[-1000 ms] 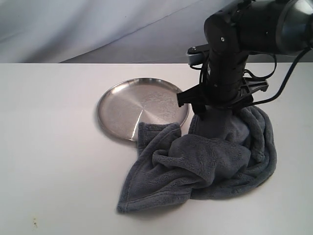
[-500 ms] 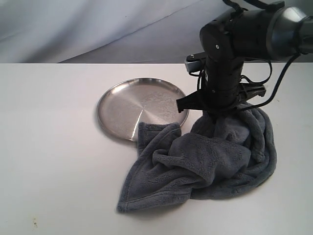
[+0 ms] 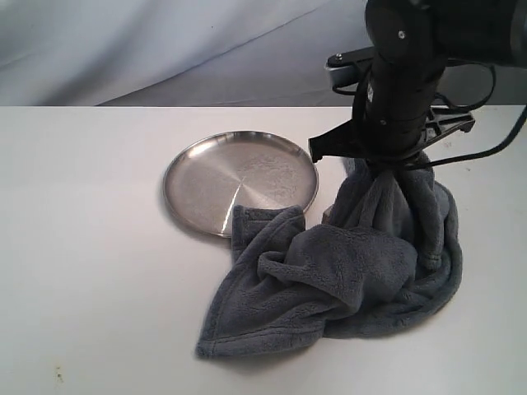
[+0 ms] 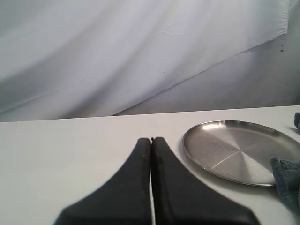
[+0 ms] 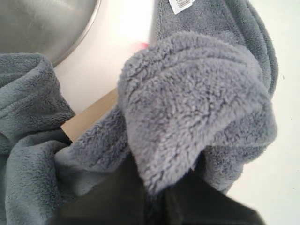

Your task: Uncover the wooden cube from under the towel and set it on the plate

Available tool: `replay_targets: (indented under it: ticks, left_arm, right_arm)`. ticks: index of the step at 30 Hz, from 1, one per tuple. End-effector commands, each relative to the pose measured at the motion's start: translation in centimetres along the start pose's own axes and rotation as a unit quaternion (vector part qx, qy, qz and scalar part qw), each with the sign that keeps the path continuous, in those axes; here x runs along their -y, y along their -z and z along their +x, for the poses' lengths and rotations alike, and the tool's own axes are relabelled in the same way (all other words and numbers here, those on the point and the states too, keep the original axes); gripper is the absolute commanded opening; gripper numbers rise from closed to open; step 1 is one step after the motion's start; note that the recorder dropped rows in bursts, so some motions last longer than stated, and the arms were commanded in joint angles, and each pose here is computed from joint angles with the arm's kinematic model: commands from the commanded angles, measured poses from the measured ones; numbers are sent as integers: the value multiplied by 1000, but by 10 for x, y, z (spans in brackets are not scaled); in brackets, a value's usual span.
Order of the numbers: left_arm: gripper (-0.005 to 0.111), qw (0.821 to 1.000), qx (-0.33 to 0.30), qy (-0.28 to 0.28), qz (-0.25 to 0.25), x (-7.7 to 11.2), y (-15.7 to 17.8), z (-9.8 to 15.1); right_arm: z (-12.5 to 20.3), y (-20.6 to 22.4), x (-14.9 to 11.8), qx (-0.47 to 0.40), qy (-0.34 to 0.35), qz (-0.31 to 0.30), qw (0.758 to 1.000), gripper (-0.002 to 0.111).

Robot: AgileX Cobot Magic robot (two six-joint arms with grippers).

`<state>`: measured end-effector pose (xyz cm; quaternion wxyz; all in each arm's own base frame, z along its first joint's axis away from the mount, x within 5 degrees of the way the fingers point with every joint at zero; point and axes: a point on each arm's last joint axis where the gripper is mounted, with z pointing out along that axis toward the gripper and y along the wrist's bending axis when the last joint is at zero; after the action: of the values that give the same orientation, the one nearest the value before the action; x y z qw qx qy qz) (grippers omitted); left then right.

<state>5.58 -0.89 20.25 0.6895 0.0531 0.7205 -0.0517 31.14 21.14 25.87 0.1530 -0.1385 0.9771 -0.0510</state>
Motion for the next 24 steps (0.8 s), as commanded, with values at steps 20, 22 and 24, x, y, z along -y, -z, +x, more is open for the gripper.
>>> replay_targets:
  ticks: [20,22,24]
  left_arm:
    - [0,1000,0,2,3,0,0,1]
    - [0,1000,0,2,3,0,0,1]
    - [0,1000,0,2,3,0,0,1]
  right_arm:
    - [55,141,61,152,33,33,987,0]
    - [59,137,65,149,38,53,987,0]
    - [63,131,69,147,35,75,986,0]
